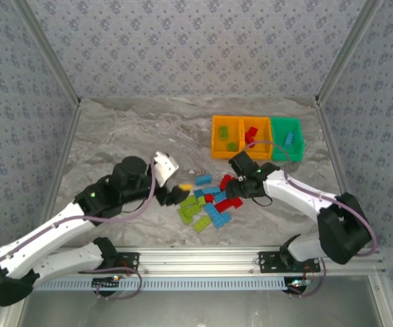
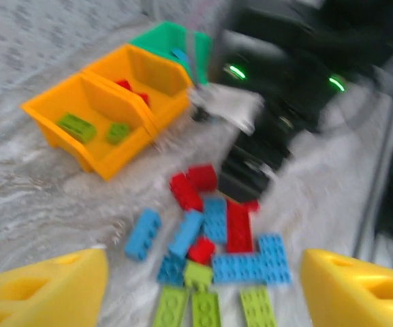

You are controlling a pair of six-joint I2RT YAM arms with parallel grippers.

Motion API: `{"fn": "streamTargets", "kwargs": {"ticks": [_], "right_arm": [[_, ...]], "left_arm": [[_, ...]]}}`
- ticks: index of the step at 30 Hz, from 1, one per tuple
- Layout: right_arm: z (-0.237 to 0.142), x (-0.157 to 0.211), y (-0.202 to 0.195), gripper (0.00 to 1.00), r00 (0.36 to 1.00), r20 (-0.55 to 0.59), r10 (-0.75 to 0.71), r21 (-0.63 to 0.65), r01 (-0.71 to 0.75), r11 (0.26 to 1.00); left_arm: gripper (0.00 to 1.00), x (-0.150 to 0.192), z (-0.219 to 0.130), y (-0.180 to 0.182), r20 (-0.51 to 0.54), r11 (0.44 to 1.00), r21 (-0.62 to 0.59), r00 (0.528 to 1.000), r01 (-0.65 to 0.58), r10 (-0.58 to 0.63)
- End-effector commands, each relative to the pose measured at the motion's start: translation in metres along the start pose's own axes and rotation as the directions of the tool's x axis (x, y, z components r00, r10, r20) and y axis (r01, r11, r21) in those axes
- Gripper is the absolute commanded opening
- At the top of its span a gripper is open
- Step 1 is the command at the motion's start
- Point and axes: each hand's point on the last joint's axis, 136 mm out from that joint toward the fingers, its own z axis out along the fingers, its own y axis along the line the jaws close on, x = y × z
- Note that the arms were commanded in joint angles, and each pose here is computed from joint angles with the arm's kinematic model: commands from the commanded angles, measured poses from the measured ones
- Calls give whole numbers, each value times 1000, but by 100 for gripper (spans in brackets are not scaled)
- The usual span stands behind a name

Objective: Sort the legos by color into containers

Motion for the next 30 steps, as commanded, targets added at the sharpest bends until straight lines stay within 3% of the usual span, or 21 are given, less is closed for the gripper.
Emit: {"fn": "streamTargets", "kwargs": {"ticks": [1, 9, 17, 21, 25, 30], "right_arm": [[14, -23, 5, 77, 999, 26, -33, -74, 35, 997], [42, -33, 20, 74, 994, -38, -106, -200, 96, 975], [49, -36, 9, 36, 994, -53, -97, -138, 89, 987], [22, -39, 1, 28, 998, 17, -56, -105, 58, 993], [-24, -54, -16, 26, 984, 179, 18, -55, -9, 998], [-57, -95, -64, 26, 932, 324, 160, 7, -172, 985]], "left_arm": [[84, 48, -19, -32, -107, 971, 169, 976, -172, 191], [95, 47, -31, -38, 0, 954, 172, 968, -247, 251], [99, 53, -19, -45, -4, 928, 224, 952, -298, 307], [99, 49, -18, -45, 21, 928, 216, 952, -303, 306], [99, 38, -19, -43, 62, 942, 190, 961, -277, 270], [99, 7, -15, -37, 208, 983, 154, 976, -99, 65]]}}
